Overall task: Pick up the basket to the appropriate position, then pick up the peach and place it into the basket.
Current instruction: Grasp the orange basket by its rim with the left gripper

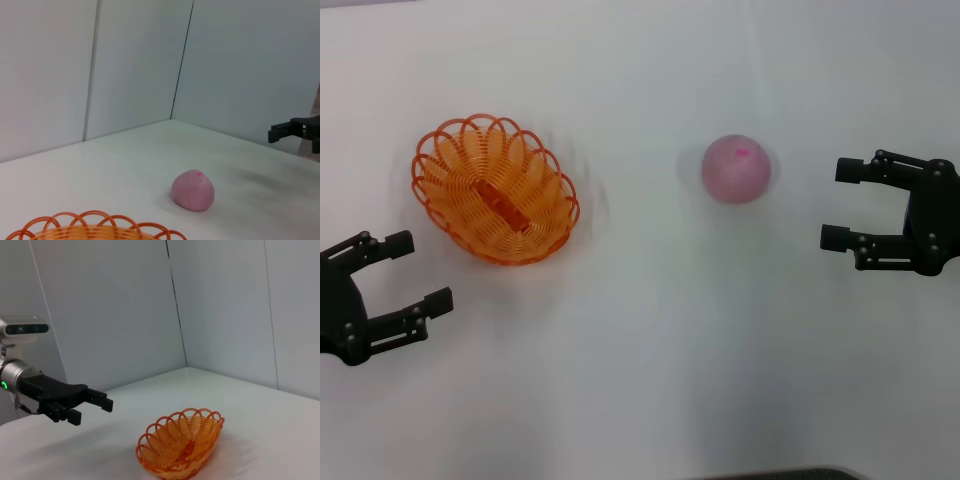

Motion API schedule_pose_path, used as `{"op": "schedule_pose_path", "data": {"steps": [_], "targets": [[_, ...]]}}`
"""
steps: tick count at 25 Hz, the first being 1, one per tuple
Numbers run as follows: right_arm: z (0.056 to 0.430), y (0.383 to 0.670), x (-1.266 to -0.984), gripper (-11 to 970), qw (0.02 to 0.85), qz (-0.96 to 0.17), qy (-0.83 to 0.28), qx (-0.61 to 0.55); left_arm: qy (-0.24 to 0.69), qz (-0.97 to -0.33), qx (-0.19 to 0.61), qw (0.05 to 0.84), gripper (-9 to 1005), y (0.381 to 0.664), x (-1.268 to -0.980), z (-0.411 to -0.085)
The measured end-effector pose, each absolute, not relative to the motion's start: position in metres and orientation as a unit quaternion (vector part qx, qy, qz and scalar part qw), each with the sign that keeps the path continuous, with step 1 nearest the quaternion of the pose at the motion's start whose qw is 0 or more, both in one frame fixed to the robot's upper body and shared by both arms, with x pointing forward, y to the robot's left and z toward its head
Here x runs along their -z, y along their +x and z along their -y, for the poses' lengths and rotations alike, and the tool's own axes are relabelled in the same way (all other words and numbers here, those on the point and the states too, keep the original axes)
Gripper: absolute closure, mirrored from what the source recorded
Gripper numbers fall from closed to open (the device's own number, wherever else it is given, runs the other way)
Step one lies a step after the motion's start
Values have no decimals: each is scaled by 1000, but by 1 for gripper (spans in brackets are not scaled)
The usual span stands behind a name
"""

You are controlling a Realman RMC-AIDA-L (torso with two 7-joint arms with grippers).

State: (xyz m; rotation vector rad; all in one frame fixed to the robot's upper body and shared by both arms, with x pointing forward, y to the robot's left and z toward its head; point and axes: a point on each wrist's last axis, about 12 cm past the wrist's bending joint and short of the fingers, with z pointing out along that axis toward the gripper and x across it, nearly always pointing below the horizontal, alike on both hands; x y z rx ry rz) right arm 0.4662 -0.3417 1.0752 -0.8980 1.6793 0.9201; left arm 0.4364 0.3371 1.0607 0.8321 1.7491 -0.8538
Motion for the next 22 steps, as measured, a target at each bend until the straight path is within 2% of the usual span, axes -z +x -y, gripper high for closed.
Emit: {"op": "schedule_pose_path", "data": {"steps": [22], "targets": [[341,466,-1075,58,491,-692,-369,-379,347,-718,353,489,154,438,-1061,-336]]}}
